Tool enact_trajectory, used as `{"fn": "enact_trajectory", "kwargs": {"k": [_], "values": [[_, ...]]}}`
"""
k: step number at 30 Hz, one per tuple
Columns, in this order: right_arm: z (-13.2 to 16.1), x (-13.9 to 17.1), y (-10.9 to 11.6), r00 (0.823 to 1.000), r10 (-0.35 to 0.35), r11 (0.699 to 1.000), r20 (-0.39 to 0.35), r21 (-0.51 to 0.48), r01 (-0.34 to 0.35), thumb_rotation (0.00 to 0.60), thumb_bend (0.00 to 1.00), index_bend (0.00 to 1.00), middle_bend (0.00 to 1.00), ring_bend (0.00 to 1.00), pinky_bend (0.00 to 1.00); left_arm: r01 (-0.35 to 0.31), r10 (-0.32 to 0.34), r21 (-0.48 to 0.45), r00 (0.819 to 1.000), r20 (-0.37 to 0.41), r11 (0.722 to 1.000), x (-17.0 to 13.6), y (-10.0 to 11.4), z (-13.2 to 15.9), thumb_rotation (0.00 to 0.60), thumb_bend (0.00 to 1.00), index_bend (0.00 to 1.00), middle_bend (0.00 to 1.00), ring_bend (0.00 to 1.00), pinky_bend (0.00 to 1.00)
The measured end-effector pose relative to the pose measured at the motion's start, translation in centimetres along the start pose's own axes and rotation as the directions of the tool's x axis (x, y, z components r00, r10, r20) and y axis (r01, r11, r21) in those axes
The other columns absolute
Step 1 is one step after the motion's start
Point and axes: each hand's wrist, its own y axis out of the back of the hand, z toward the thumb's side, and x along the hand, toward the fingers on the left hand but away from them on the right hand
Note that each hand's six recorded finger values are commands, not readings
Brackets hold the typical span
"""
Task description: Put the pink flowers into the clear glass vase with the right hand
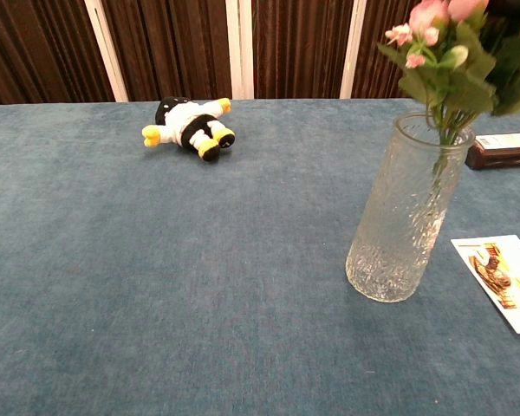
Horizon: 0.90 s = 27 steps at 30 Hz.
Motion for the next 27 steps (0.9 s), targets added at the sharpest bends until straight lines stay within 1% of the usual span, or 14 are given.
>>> {"fn": "enact_trajectory", "kwargs": {"k": [1,2,5,8,12,15,17,21,27], "values": [[-0.2,0.0,-0.1,1.0,0.007,1.0,0.007,0.003,-0.007,0.6,0.38,0.54,0.44,0.36,0.05,0.0,0.0,-0.001,1.0,0.0,1.0,0.0,0.0,0.0,0.6,0.27,0.15,0.0,0.0,0.02],[-0.4,0.0,-0.2,1.0,0.016,1.0,0.017,0.009,-0.016,0.6,0.37,0.51,0.4,0.32,0.04,0.001,-0.001,-0.002,1.0,0.0,1.0,0.0,0.0,0.0,0.6,0.27,0.15,0.0,0.0,0.02],[-0.8,0.0,-0.5,0.998,0.043,0.999,0.042,0.019,-0.044,0.6,0.3,0.42,0.29,0.23,0.0,0.001,-0.001,-0.006,1.0,-0.002,1.0,0.0,0.0,0.0,0.6,0.27,0.15,0.0,0.0,0.02],[-1.2,0.1,-0.8,0.994,0.079,0.996,0.076,0.039,-0.082,0.6,0.27,0.34,0.2,0.14,0.0,0.0,0.0,-0.01,1.0,-0.004,1.0,0.0,0.1,-0.1,0.6,0.27,0.15,0.0,0.0,0.02],[-1.6,0.4,-0.8,0.985,0.119,0.99,0.126,0.066,-0.128,0.6,0.23,0.23,0.11,0.04,0.0,-0.002,0.002,-0.013,1.0,-0.006,1.0,0.0,0.2,-0.1,0.6,0.27,0.15,0.0,0.0,0.02],[-1.7,0.6,-0.5,0.98,0.125,0.987,0.156,0.081,-0.139,0.6,0.21,0.2,0.08,0.01,0.0,0.001,-0.001,-0.014,1.0,-0.007,1.0,0.0,0.2,-0.1,0.6,0.27,0.15,0.0,0.0,0.02],[-1.6,0.7,-0.1,0.978,0.116,0.987,0.171,0.091,-0.133,0.6,0.21,0.17,0.06,0.0,0.0,0.0,0.0,-0.016,1.0,-0.007,1.0,0.0,0.2,-0.1,0.6,0.27,0.15,0.0,0.0,0.02],[-1.1,1.1,1.0,0.977,0.095,0.984,0.191,0.129,-0.121,0.6,0.18,0.1,0.04,0.0,0.0,0.0,0.0,-0.017,1.0,-0.008,1.0,0.0,0.3,-0.1,0.6,0.27,0.15,0.0,0.0,0.02],[-0.3,2.8,3.5,0.974,0.052,0.973,0.222,0.21,-0.1,0.6,0.18,0.09,0.04,0.0,0.0,-0.001,0.0,-0.02,1.0,-0.009,1.0,-0.1,0.3,-0.2,0.6,0.27,0.15,0.0,0.0,0.02]]}}
